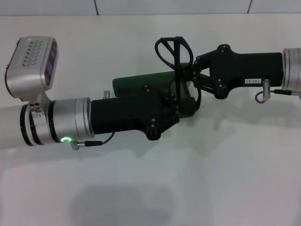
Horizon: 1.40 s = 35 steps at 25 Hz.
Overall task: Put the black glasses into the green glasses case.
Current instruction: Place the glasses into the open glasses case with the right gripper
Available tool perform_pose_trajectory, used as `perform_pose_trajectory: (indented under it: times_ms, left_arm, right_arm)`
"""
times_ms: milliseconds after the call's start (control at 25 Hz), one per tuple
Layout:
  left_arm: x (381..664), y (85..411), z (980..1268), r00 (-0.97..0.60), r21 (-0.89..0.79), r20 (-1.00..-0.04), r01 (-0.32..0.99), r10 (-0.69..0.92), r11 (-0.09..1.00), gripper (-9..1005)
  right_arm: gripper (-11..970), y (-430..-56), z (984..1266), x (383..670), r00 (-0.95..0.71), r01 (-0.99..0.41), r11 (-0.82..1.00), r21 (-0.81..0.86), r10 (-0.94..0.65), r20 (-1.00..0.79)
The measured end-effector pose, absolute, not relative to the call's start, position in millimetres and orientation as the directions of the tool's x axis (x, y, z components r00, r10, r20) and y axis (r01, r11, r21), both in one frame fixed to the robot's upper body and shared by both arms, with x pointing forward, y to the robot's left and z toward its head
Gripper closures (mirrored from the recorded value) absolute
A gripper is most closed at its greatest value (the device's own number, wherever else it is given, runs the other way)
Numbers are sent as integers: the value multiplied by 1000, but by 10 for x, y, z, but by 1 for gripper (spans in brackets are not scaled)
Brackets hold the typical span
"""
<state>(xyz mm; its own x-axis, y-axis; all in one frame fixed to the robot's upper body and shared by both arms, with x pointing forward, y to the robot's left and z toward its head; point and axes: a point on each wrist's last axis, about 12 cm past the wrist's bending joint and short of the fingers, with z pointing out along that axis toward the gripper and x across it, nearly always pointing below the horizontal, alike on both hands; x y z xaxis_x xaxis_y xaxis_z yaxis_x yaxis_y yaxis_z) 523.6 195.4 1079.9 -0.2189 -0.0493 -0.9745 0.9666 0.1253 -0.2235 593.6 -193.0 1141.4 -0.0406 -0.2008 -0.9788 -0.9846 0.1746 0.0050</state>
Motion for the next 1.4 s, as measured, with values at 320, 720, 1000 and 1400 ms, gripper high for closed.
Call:
perform_pose_trajectory:
  times_ms: [320,720,1000,1400]
  left_arm:
    - [5235,1954,10798,-220,-225,-974,966,-48,124,977]
    - [5227,1958,10790,-224,-228,-973,966,-48,125,976]
    - [5231,1955,10792,-223,-228,-974,966,-47,125,975]
    - [5234,1953,10792,-223,-227,-974,966,-46,126,974]
  right_arm:
    - [870,-1912,11439,5927,-36,-986,168,6,-178,-983]
    - [870,-1898,11522,5900,-30,-990,139,14,-111,-993]
    - [869,-1873,11549,5867,-29,-994,109,20,-85,-996]
    - [869,-1864,11579,5842,-28,-996,85,23,-59,-998]
